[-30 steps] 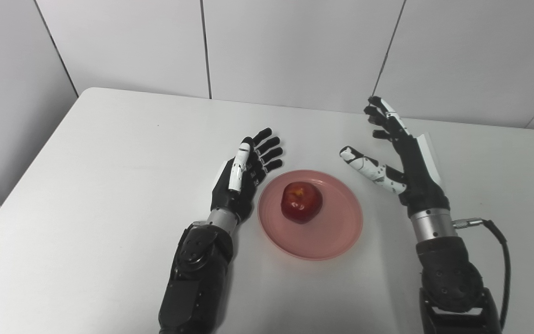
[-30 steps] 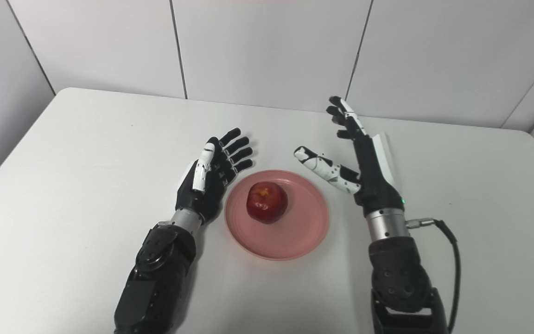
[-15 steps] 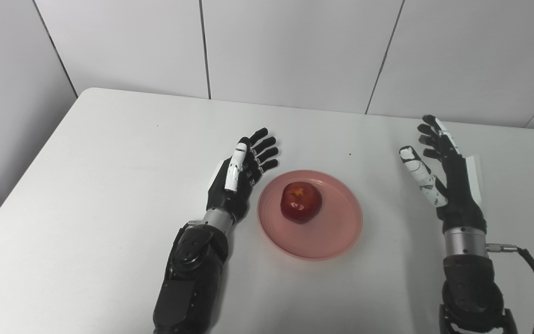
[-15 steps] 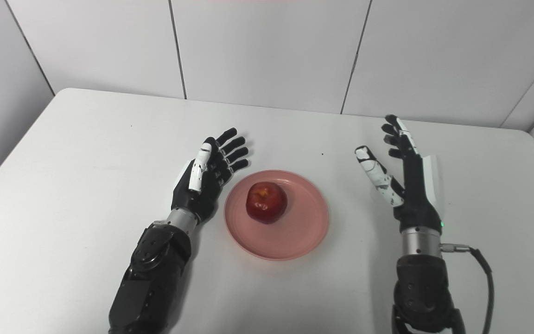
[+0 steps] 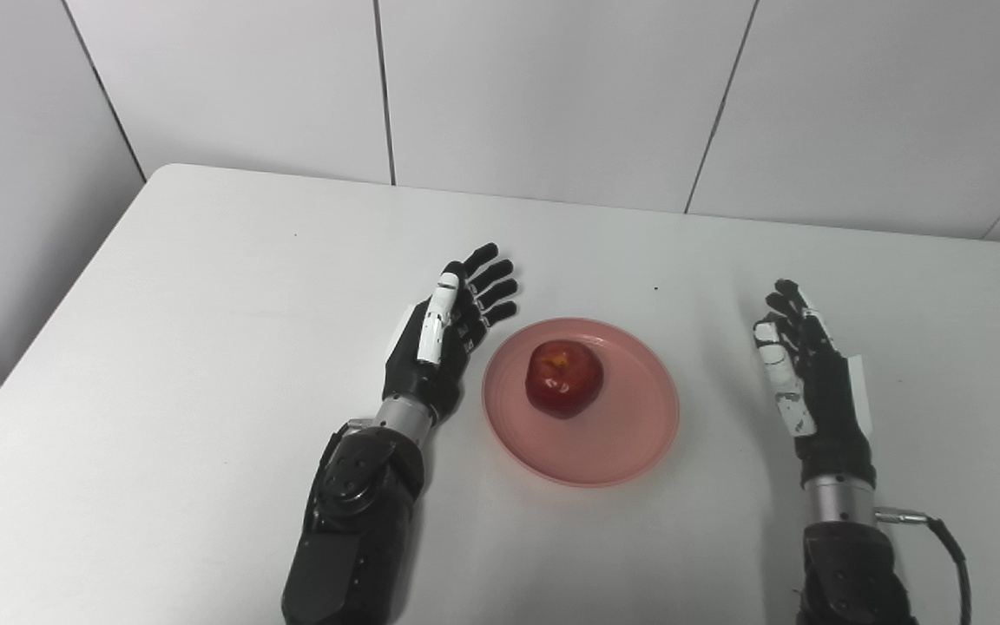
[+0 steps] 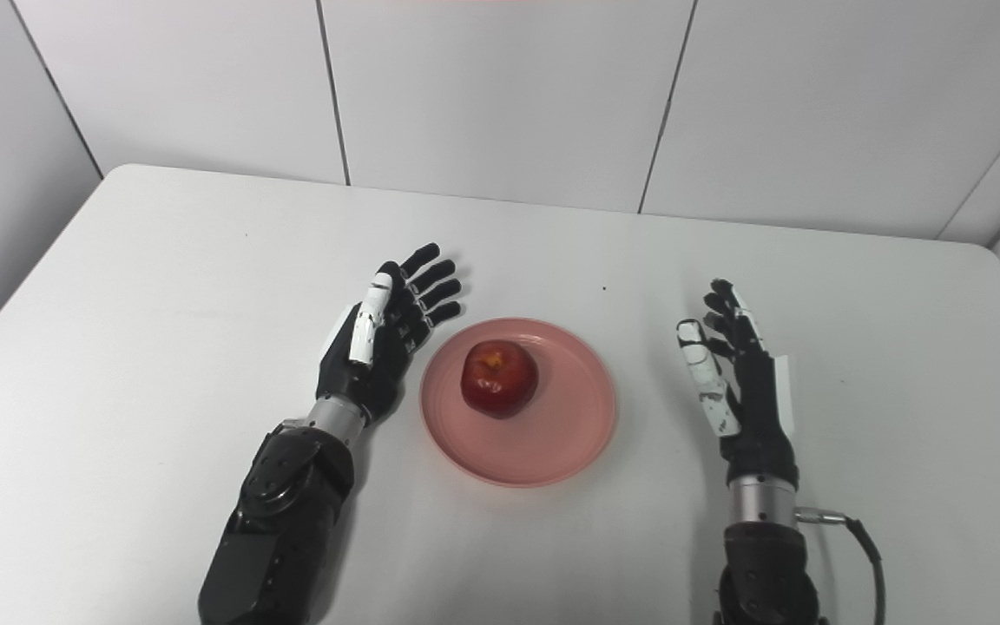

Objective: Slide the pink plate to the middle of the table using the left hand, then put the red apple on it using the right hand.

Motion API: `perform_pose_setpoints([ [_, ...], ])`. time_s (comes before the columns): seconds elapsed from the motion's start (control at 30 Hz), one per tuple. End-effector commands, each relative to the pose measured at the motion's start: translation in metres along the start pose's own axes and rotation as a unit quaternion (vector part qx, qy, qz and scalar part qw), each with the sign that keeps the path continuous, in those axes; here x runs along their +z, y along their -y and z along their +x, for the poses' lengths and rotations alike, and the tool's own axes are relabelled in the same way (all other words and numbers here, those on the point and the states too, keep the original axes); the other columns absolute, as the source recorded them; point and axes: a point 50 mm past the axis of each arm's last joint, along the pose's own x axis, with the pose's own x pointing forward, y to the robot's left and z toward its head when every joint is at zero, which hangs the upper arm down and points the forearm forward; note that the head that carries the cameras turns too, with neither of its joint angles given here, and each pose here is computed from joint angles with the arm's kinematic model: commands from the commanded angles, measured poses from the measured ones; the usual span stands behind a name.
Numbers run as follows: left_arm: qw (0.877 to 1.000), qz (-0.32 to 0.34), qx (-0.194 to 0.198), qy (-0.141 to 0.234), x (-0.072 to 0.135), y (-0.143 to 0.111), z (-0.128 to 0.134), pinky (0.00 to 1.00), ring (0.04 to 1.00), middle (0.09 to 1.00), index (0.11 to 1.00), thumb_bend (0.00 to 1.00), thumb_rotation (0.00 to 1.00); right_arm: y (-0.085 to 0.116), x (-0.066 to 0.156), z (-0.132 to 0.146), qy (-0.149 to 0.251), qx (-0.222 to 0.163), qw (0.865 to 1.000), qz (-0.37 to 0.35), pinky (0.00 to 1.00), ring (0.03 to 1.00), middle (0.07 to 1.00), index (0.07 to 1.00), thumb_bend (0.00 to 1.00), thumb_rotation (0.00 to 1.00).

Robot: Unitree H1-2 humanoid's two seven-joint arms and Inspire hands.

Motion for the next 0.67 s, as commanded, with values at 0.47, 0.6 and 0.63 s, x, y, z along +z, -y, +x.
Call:
perform_pose_setpoints([
  [0.47,0.998,0.020,0.027,-0.048,-0.018,-0.010,-0.017,0.84,0.865,0.873,0.859,0.36,1.00,-0.012,0.004,0.004,0.016,0.013,0.997,0.080,0.87,0.888,0.901,0.910,0.29,1.00],
  [0.6,0.998,0.025,0.020,-0.048,-0.015,-0.009,-0.019,0.85,0.874,0.884,0.870,0.36,1.00,-0.014,0.005,0.004,0.003,0.012,0.997,0.081,0.89,0.899,0.909,0.921,0.25,1.00],
  [0.63,0.998,0.027,0.017,-0.047,-0.013,-0.008,-0.020,0.86,0.878,0.890,0.877,0.36,1.00,-0.014,0.006,0.003,0.000,0.014,0.997,0.082,0.90,0.902,0.913,0.926,0.24,1.00],
])
